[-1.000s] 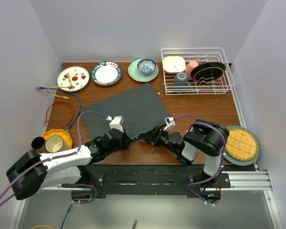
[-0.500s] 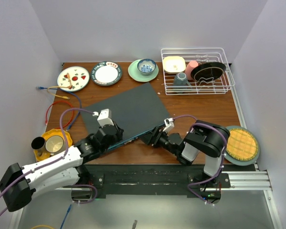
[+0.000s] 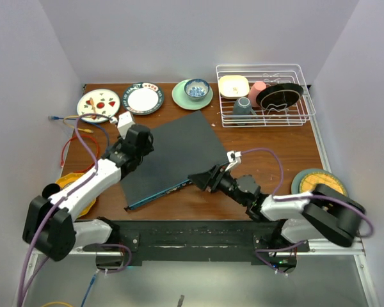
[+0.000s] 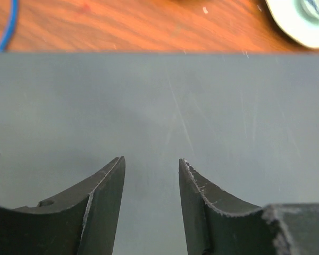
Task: Pull the plug from the switch port
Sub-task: Move the switch port to the center of the board.
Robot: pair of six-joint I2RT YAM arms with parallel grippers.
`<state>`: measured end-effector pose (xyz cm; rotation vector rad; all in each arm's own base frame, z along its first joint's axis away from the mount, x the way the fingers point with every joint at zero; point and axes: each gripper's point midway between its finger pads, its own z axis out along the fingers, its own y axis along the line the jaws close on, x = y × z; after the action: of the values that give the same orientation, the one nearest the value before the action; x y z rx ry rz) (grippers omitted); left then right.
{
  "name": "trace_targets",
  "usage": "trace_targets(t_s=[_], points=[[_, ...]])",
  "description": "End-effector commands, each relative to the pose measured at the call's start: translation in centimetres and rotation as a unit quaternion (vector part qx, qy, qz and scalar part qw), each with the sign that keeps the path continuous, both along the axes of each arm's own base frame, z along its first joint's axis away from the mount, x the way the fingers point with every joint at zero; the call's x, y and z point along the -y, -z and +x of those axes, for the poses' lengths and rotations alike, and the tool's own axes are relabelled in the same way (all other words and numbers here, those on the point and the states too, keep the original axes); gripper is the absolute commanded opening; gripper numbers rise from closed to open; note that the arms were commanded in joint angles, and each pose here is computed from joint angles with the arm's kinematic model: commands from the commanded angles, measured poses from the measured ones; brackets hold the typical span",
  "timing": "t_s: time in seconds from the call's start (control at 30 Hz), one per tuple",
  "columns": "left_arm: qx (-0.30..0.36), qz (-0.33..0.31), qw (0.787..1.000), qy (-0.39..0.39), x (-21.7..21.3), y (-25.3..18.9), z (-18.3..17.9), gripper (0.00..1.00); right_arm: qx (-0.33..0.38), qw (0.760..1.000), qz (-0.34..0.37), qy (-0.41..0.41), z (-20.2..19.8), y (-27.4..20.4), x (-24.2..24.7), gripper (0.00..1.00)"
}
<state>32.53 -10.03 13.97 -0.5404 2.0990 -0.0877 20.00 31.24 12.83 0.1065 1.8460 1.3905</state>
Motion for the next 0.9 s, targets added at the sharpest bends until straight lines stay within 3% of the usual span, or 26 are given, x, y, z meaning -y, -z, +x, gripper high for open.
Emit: trace_targets(t_s=[0.0, 0.03, 0.2, 0.4, 0.53, 0.87], points=[[0.015, 0.004, 1.000, 0.002, -0.8, -2.9, 3.6, 0.49, 0.047, 0.991, -0.109, 0.064, 2.9, -2.3, 1.4, 0.68], [0.016, 0.003, 1.000, -0.005, -1.3, -3.1, 4.2, 0.48, 0.059, 0.990, -0.104, 0.077, 3.8, -4.1, 1.8, 0.66], [0.005, 0.012, 1.000, -0.009, -1.8, -2.8, 6.4, 0.44, 0.056, 0.982, -0.163, 0.080, 4.9, -3.4, 2.9, 0.54], [-0.025, 0.000, 1.000, -0.008, -3.0, 0.0, 8.0, 0.42, 0.035, 0.972, -0.209, 0.102, 5.0, -1.6, 4.4, 0.31], [-0.056, -0.022, 0.998, -0.010, -4.1, 3.0, 8.9, 0.40, 0.012, 0.967, -0.227, 0.118, 4.9, -0.1, 5.6, 0.01], [-0.093, -0.032, 0.995, 0.009, -3.4, 6.4, 9.2, 0.37, -0.044, 0.947, -0.273, 0.164, 5.9, 5.6, 7.8, 0.00]])
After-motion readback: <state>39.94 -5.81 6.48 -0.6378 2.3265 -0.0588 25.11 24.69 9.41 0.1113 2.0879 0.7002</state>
